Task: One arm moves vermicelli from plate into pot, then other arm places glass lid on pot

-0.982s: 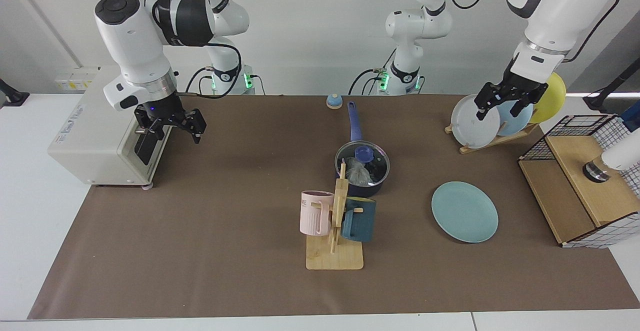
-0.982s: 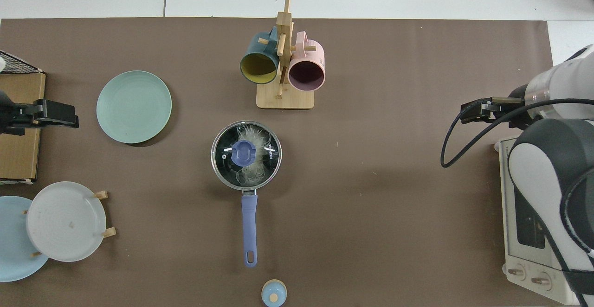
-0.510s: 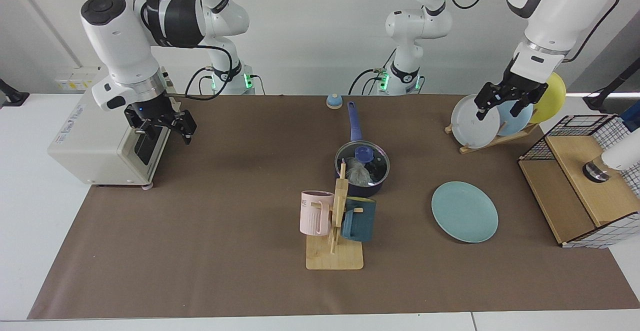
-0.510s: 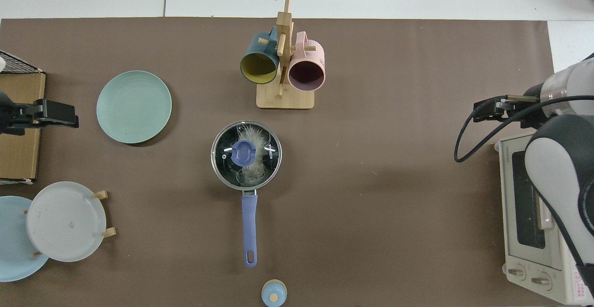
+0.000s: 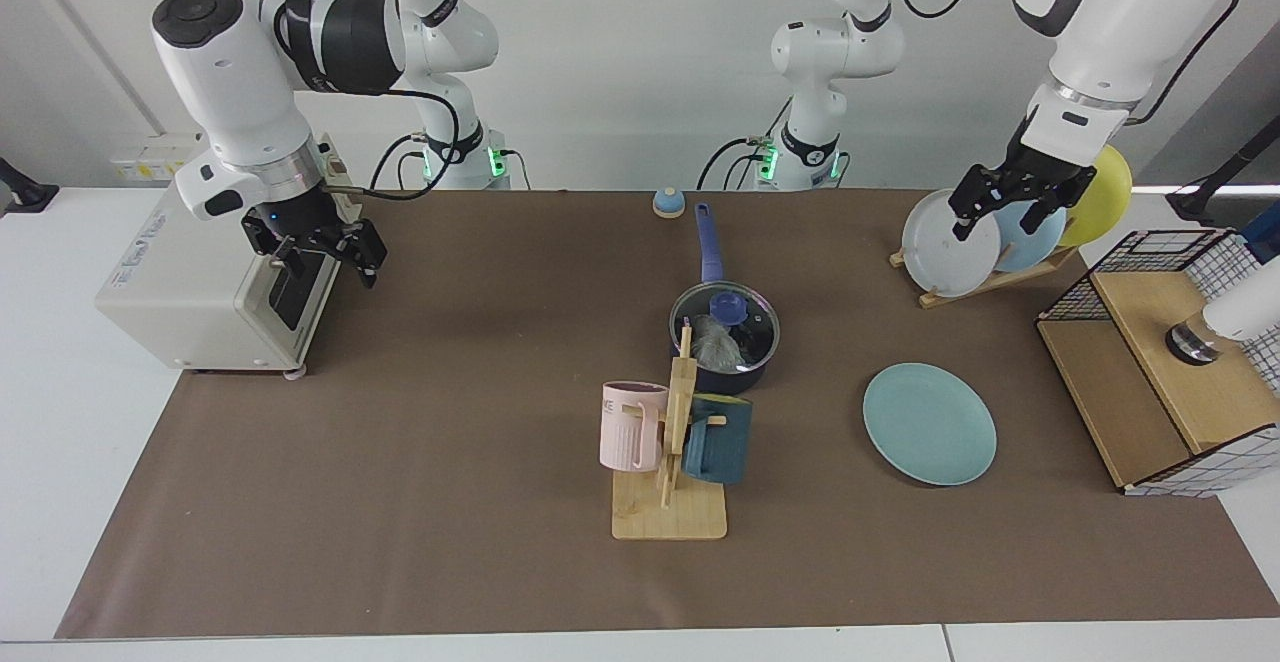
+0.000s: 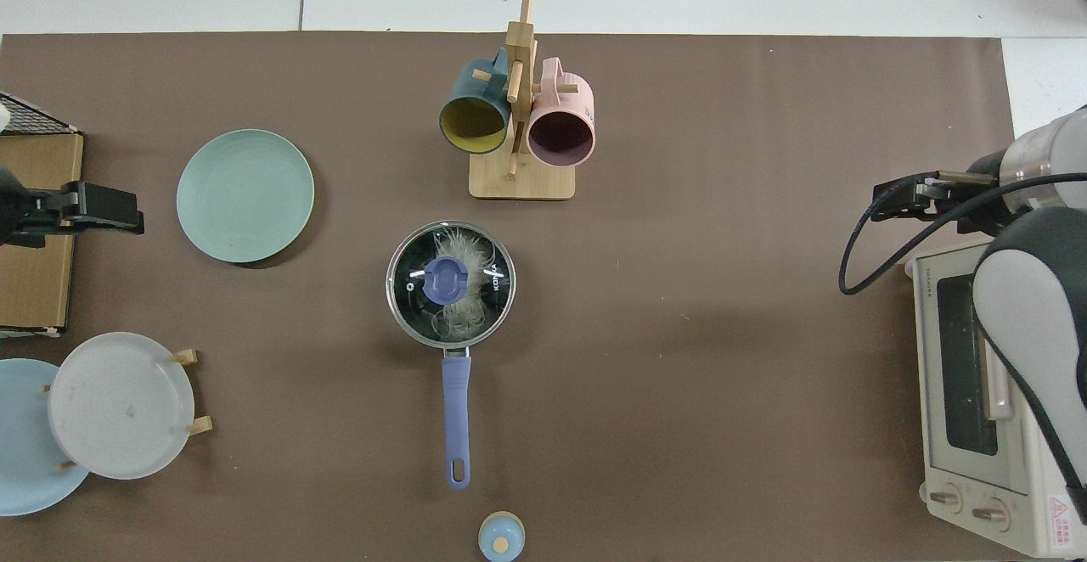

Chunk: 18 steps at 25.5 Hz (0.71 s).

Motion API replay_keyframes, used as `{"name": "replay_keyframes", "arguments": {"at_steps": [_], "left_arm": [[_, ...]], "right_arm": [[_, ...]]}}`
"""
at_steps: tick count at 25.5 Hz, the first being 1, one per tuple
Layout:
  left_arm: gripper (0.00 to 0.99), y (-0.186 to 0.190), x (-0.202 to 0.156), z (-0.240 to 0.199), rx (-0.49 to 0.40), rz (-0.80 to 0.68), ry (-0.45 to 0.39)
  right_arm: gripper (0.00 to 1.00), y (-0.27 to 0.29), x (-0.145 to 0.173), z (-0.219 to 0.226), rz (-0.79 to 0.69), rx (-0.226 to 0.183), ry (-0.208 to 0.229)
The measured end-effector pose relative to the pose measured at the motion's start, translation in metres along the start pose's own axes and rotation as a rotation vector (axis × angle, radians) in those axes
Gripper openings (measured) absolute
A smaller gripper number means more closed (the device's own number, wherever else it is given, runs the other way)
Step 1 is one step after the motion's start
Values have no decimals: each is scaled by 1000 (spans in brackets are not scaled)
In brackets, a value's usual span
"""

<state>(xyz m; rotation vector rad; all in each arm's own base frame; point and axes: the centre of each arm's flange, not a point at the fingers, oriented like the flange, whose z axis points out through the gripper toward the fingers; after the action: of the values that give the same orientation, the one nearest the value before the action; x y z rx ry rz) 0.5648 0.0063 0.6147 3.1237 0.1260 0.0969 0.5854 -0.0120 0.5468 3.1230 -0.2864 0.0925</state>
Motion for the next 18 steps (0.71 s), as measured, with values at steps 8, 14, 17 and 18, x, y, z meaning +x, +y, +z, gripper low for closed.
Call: {"name": "replay_keyframes", "arguments": {"at_steps": [8, 14, 17, 18], "left_arm": [[991, 0, 0, 0, 0, 0, 0], [991, 0, 0, 0, 0, 0, 0], [991, 0, 0, 0, 0, 0, 0], [991, 0, 0, 0, 0, 0, 0]], "right_arm": [[1000, 10, 3, -7, 38, 50, 6], [1000, 12, 4, -7, 34, 34, 10], [1000, 14, 4, -7, 28, 10, 14], [1000, 14, 4, -7, 27, 7, 14]]}}
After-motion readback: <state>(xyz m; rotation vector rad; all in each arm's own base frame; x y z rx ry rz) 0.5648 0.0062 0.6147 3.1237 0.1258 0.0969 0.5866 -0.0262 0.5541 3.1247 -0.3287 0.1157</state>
